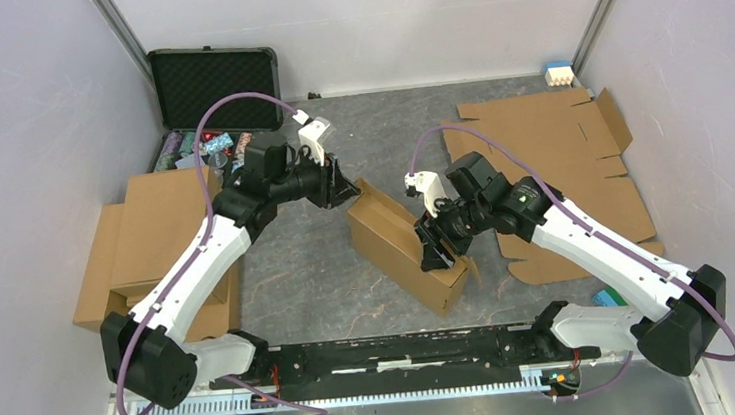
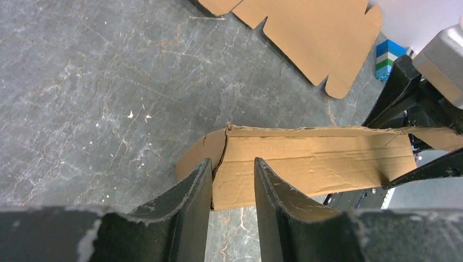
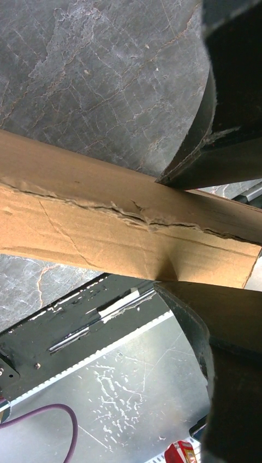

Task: Fold the paper box

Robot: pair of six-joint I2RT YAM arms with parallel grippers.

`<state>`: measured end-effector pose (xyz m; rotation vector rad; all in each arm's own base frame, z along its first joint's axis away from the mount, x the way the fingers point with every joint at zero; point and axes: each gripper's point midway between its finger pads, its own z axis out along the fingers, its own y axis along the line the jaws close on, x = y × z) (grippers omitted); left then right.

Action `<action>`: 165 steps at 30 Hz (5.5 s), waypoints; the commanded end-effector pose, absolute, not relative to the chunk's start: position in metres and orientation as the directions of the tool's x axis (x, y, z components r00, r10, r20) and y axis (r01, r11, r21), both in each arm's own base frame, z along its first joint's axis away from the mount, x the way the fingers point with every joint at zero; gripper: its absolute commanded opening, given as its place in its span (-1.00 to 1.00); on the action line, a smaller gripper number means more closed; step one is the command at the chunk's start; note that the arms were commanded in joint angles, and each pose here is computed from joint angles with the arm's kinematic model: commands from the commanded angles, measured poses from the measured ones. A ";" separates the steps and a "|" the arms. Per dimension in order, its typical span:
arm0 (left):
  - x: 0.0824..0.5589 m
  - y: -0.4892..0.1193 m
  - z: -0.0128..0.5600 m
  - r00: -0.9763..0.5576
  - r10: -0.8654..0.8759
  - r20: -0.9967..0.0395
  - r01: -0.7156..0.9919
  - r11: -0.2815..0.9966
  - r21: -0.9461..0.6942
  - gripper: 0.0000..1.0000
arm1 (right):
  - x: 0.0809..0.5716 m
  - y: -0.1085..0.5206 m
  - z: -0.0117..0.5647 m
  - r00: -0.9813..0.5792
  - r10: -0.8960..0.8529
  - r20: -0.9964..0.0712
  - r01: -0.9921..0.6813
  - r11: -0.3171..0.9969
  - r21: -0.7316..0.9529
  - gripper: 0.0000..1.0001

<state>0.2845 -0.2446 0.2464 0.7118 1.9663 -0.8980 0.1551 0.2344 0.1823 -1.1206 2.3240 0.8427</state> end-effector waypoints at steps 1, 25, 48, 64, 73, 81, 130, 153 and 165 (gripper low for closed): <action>0.290 -0.240 0.252 -0.483 0.159 -0.861 0.734 0.610 -0.299 -0.18 | 0.165 0.240 0.204 -0.545 -0.518 -0.659 -0.825 0.473 0.310 0.17; 0.286 -0.239 0.221 -0.573 0.182 -0.799 0.663 0.675 -0.323 -0.96 | 0.171 0.239 0.208 -0.546 -0.514 -0.661 -0.819 0.494 0.292 0.19; 0.272 -0.228 0.201 -0.574 0.158 -0.803 0.580 0.771 -0.263 -0.96 | 0.176 0.204 0.221 -0.547 -0.477 -0.688 -0.759 0.629 0.168 0.96; 0.249 -0.219 0.197 -0.595 0.089 -0.799 0.382 0.906 -0.184 -0.96 | 0.167 0.171 0.198 -0.618 -0.315 -0.720 -0.606 0.775 0.181 0.96; 0.234 -0.208 0.197 -0.607 0.031 -0.794 0.275 0.946 -0.174 -0.96 | 0.174 0.135 0.207 -0.675 -0.131 -0.726 -0.359 0.918 0.167 0.96; 0.231 -0.212 0.198 -0.604 0.024 -0.797 0.266 0.948 -0.173 -0.95 | 0.168 0.122 0.219 -0.667 -0.005 -0.745 -0.259 0.939 0.226 0.58; 0.236 -0.226 0.228 -0.572 0.061 -0.818 0.316 0.937 -0.150 -0.95 | 0.166 0.158 0.240 -0.735 0.165 -0.658 -0.204 0.871 0.447 -0.90; 0.243 -0.224 0.222 -0.550 0.056 -0.833 0.299 0.945 -0.133 -0.47 | 0.148 0.177 0.230 -0.842 0.268 -0.469 -0.062 0.815 0.577 -1.00; 0.246 -0.222 0.189 -0.590 0.109 -0.800 0.275 0.959 -0.072 -0.06 | 0.146 0.177 0.227 -0.839 0.298 -0.455 -0.043 0.798 0.601 -1.00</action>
